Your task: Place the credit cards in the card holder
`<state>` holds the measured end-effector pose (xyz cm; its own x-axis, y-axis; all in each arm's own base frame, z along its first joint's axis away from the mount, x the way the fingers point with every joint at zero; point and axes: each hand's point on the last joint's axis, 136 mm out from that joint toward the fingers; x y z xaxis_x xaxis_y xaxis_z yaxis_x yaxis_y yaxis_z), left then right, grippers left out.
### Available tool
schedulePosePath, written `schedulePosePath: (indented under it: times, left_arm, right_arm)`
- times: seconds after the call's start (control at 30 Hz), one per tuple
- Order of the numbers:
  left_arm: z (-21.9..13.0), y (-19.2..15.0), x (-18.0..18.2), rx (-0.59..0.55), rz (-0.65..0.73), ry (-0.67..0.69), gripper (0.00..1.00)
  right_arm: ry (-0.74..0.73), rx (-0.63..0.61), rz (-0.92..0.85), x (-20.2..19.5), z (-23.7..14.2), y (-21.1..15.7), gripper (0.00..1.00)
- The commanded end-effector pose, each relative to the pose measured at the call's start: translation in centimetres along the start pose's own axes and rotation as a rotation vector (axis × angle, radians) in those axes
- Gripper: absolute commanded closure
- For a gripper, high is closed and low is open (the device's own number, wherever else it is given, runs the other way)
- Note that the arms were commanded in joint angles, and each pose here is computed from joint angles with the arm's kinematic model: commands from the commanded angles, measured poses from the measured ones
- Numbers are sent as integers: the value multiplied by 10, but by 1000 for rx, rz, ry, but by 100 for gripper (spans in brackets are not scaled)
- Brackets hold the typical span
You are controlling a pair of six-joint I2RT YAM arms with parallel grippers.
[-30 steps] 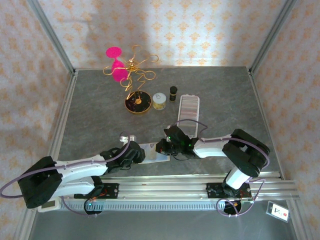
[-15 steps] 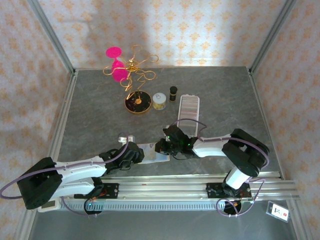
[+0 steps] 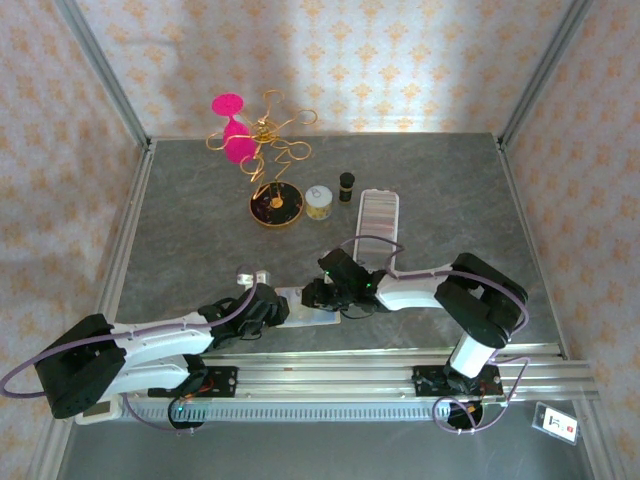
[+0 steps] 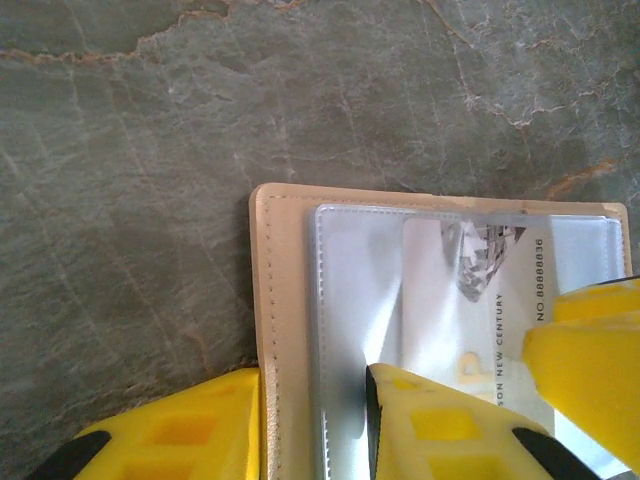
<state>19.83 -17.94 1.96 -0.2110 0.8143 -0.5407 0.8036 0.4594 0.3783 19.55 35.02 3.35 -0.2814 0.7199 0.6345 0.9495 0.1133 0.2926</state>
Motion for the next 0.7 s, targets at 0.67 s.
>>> schedulePosePath:
  times: [0.67]
  left_arm:
    - [1, -14, -1, 53, -45, -80, 71]
  right_arm:
    - [-66, 3, -61, 19, 13, 0, 93]
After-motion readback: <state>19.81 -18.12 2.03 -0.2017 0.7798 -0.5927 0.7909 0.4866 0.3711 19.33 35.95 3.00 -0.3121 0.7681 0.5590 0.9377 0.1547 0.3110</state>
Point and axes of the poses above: each hand's point on the last joint's axis, 136 mm out from that joint toward the fingers, its own z axis out along the fingers, its own x axis along the line the jaws close on, y = z × x, and after that the axes turned 9 degrees about -z, right-handed
